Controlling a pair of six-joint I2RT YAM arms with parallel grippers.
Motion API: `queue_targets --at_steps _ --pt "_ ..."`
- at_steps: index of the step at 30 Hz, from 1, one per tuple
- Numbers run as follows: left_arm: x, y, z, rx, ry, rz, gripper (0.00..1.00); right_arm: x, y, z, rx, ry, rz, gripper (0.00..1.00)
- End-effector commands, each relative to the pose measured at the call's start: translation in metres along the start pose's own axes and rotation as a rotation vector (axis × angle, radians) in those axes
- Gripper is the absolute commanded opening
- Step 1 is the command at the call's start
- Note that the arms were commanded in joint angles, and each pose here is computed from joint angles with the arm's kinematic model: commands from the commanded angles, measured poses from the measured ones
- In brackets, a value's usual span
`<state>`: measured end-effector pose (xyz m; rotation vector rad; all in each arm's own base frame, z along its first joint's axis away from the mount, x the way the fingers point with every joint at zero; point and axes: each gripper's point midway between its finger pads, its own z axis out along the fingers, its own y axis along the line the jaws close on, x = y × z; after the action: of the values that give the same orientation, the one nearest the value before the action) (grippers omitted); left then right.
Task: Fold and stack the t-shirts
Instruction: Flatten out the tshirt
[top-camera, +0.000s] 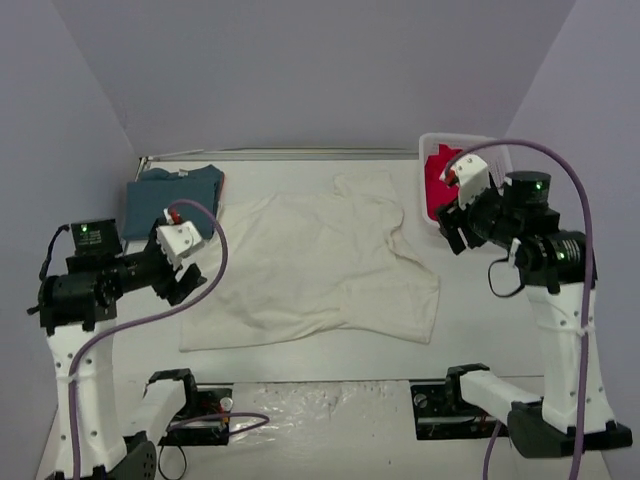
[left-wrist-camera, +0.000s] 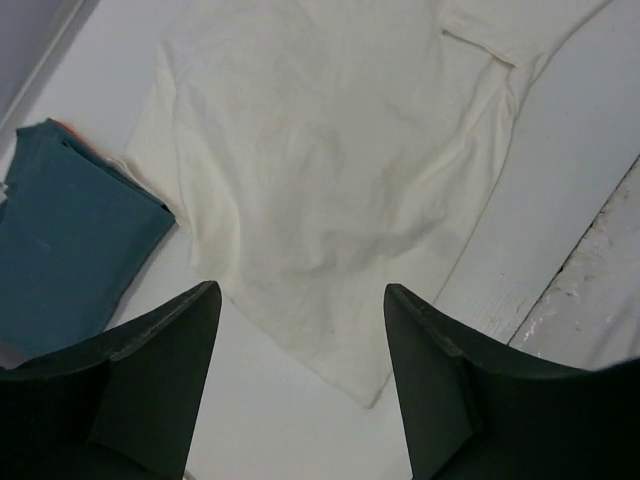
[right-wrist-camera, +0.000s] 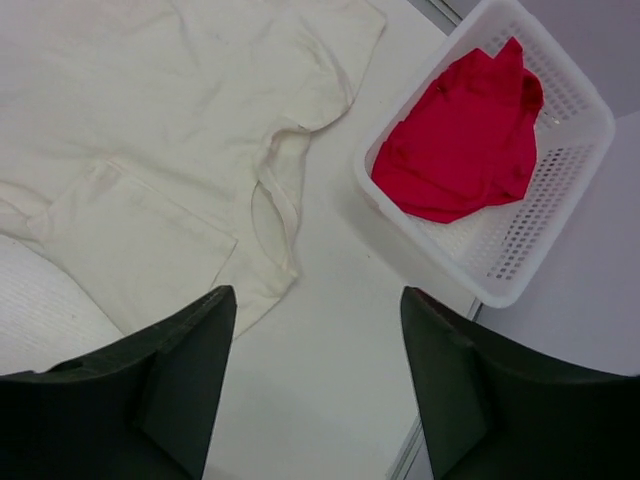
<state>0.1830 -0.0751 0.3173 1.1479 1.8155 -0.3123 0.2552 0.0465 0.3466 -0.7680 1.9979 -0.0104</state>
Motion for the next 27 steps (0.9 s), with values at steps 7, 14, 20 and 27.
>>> queue_targets --at_steps 7,14,20,27 --pt "0.059 0.093 0.097 -0.074 0.091 -0.425 0.37 0.019 0.015 0.146 -0.288 0.159 0.080 0.35" --pt "0.080 0.120 0.137 -0.051 0.111 -0.533 0.02 0.044 0.014 0.261 -0.320 0.334 0.107 0.00" --pt "0.096 0.116 0.144 -0.060 0.140 -0.558 0.02 0.051 0.019 0.340 -0.265 0.416 0.074 0.00" --pt "0.111 0.110 0.142 -0.083 0.182 -0.555 0.02 0.059 0.032 0.406 -0.196 0.453 0.048 0.00"
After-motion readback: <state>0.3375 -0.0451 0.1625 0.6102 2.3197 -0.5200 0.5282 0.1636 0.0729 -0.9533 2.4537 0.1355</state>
